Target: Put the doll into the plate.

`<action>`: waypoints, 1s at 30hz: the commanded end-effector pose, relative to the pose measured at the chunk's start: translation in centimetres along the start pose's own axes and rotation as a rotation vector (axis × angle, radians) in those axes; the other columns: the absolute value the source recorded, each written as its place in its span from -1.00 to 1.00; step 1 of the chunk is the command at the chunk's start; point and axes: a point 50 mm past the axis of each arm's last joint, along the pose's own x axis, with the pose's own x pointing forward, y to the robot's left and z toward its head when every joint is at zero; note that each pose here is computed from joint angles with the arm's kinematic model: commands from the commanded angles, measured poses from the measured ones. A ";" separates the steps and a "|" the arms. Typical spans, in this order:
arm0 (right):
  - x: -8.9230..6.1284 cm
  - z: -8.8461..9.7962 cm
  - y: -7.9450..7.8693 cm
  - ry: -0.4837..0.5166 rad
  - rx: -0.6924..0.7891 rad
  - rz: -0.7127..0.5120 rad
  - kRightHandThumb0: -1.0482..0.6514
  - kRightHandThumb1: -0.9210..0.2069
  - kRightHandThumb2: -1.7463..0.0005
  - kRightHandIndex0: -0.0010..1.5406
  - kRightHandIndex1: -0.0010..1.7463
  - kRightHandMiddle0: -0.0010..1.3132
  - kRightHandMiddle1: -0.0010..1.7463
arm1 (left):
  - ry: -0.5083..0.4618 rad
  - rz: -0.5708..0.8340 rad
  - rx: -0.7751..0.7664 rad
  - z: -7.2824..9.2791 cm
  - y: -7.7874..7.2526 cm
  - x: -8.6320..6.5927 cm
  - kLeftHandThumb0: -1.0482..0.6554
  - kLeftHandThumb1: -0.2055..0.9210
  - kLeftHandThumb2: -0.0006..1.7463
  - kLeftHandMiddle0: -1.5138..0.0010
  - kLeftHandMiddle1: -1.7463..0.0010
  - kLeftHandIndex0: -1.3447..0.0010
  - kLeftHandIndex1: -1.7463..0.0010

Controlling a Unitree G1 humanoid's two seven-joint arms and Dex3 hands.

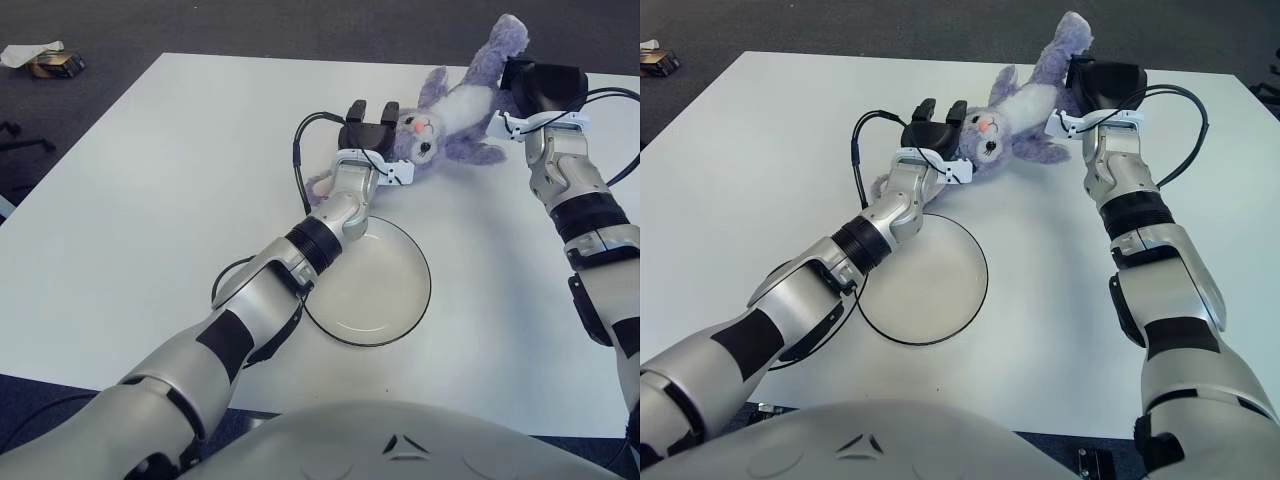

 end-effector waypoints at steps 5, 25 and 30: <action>-0.2 -0.6 -0.1 -0.005 -0.071 -0.002 -0.36 0.18 -0.59 0.74 1.00 0.02 1.00 | -0.118 -0.043 -0.135 0.8 0.5 -1.1 -1.00 1.00 -0.09 1.00 1.00 1.00 1.00; -0.9 -0.6 0.1 -0.014 -0.086 -0.013 -0.34 0.11 -0.53 0.69 1.00 -0.04 1.00 | -0.327 -0.039 -0.449 1.6 2.4 -3.3 -1.00 1.00 -0.16 1.00 1.00 1.00 1.00; -1.0 -0.6 0.1 -0.028 -0.089 -0.005 -0.34 0.09 -0.52 0.68 1.00 -0.05 1.00 | -0.336 -0.054 -0.451 1.9 2.6 -3.4 -1.00 1.00 -0.17 1.00 1.00 1.00 1.00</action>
